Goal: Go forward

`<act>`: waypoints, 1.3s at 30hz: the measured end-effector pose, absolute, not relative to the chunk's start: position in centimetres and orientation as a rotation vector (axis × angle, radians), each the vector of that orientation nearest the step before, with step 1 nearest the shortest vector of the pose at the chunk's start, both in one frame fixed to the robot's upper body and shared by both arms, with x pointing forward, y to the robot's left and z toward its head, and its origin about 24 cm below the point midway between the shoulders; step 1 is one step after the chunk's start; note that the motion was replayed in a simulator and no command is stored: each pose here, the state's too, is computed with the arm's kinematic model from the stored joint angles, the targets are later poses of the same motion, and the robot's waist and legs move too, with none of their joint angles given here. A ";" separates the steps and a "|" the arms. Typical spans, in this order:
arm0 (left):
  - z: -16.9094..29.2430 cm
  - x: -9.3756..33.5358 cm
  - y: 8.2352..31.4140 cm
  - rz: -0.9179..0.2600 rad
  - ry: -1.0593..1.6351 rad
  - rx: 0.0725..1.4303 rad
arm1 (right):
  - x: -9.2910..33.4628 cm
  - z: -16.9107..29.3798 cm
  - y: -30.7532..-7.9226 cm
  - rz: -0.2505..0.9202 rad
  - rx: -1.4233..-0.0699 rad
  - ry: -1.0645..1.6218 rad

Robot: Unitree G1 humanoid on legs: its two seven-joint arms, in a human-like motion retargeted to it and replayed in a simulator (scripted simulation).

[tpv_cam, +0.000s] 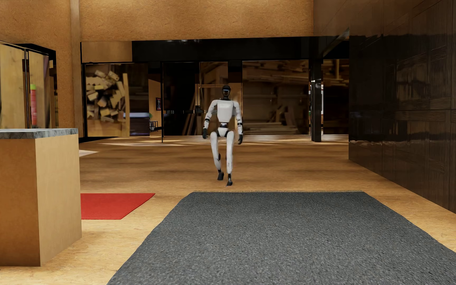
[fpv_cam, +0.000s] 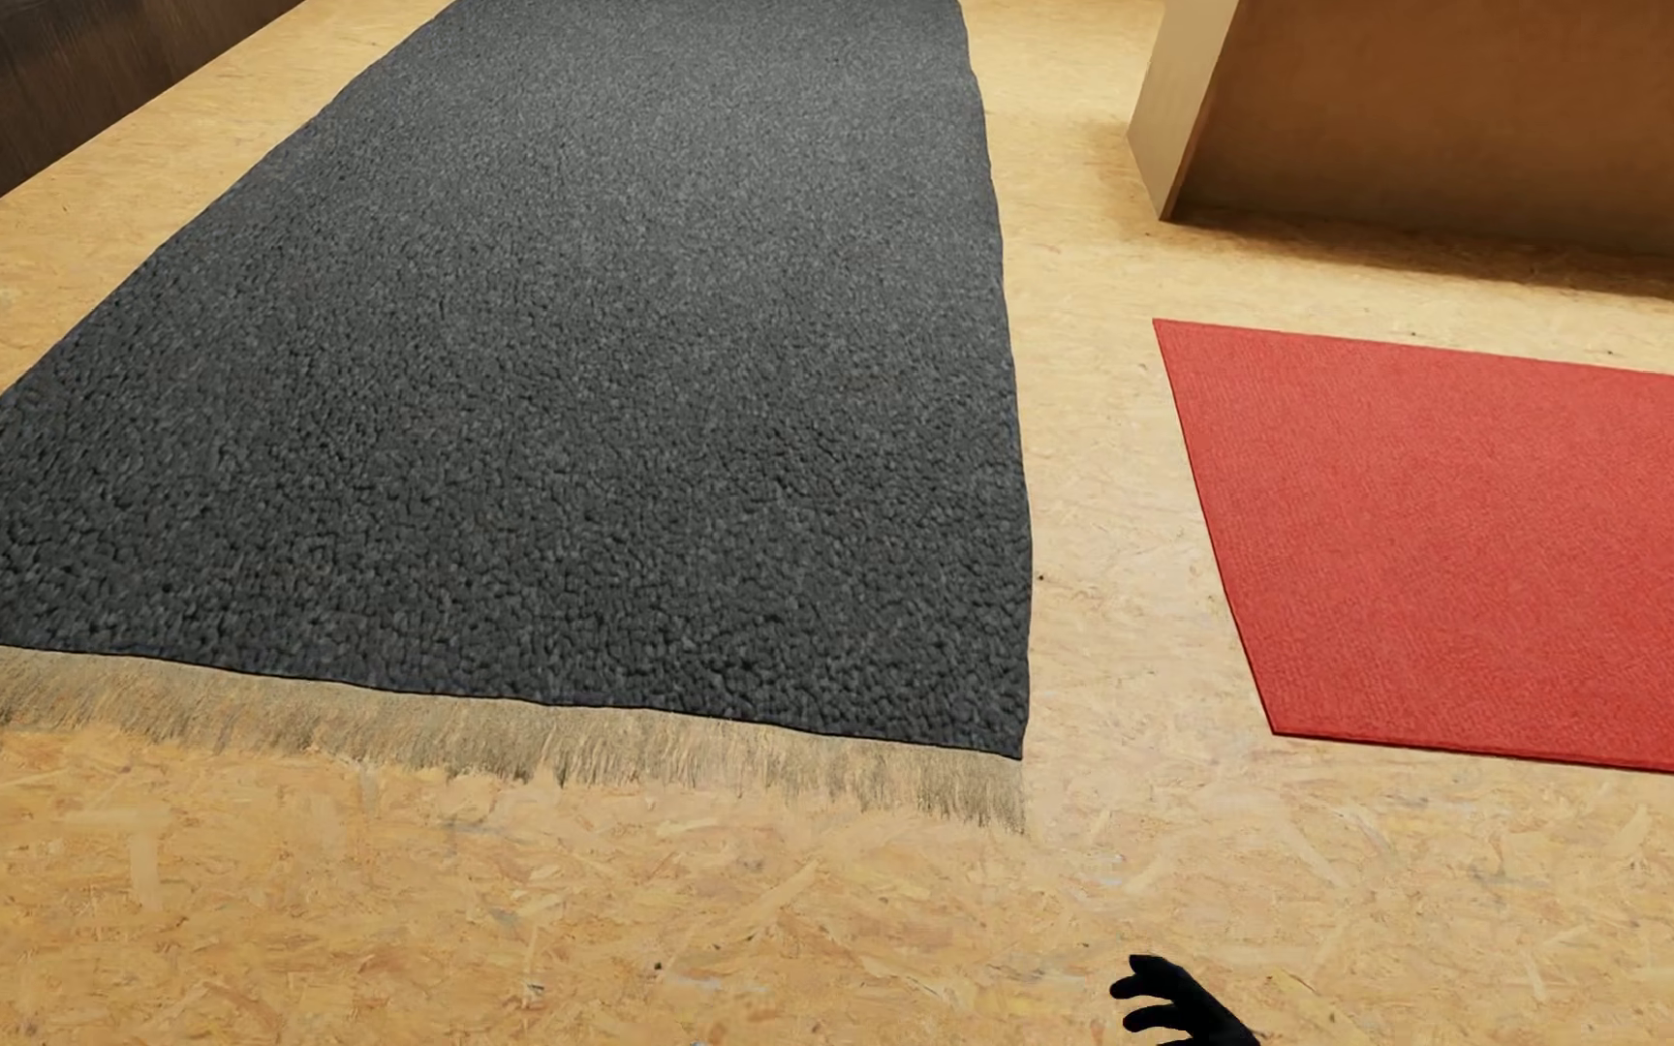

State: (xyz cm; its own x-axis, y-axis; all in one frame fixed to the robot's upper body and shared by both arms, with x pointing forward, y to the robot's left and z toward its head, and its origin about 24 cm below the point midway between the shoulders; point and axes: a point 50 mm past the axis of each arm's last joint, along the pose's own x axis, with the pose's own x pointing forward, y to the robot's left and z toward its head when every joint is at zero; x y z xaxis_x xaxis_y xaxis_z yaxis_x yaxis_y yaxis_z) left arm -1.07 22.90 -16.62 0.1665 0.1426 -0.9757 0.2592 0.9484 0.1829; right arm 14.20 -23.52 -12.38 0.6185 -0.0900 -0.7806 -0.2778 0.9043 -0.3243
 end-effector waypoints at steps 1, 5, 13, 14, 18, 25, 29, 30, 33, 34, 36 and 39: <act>-16.7 -1.8 22.8 -0.092 1.434 0.342 | 15.0 -11.9 -23.5 0.094 -0.428 0.874; -16.8 -3.9 22.3 -0.110 1.503 0.335 | 12.0 -13.4 -22.1 0.107 -0.369 0.952; -14.6 9.3 23.7 -0.105 1.088 0.420 | 2.1 -16.0 -22.6 0.156 -0.388 1.269; -13.9 11.1 24.3 -0.086 1.032 0.432 | 1.1 -16.2 -22.4 0.178 -0.395 1.308; -12.5 14.2 25.3 -0.013 0.944 0.415 | -3.9 -16.6 -21.6 0.241 -0.401 1.465; -15.7 7.0 23.7 -0.058 1.194 0.372 | -1.5 -16.6 -21.4 0.193 -0.367 1.393; -16.2 4.4 22.5 -0.106 1.246 0.361 | 6.1 -15.4 -23.0 0.161 -0.427 1.169; -16.3 3.8 22.3 -0.122 1.259 0.365 | 8.3 -14.8 -23.5 0.155 -0.451 1.109; -16.5 1.4 22.1 -0.130 1.322 0.354 | 14.0 -12.2 -24.6 0.096 -0.466 0.915; -16.7 0.1 22.0 -0.148 1.371 0.364 | 15.3 -11.4 -24.9 0.073 -0.463 0.869; -16.9 -2.2 21.8 -0.173 1.453 0.370 | 16.4 -10.8 -24.8 0.048 -0.440 0.825; -17.0 -3.9 21.7 -0.196 1.514 0.383 | 13.3 -12.5 -23.8 0.066 -0.403 0.918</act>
State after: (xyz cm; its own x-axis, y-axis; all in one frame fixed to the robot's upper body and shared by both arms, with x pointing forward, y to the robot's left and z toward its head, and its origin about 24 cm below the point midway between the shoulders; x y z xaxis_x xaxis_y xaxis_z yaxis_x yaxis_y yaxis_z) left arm -3.86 21.75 -16.97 0.0565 0.1100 -0.9923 0.3597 0.9249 0.1230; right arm 13.31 -23.84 -12.52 0.6112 -0.1144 -0.7832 -0.2250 0.9236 -0.3104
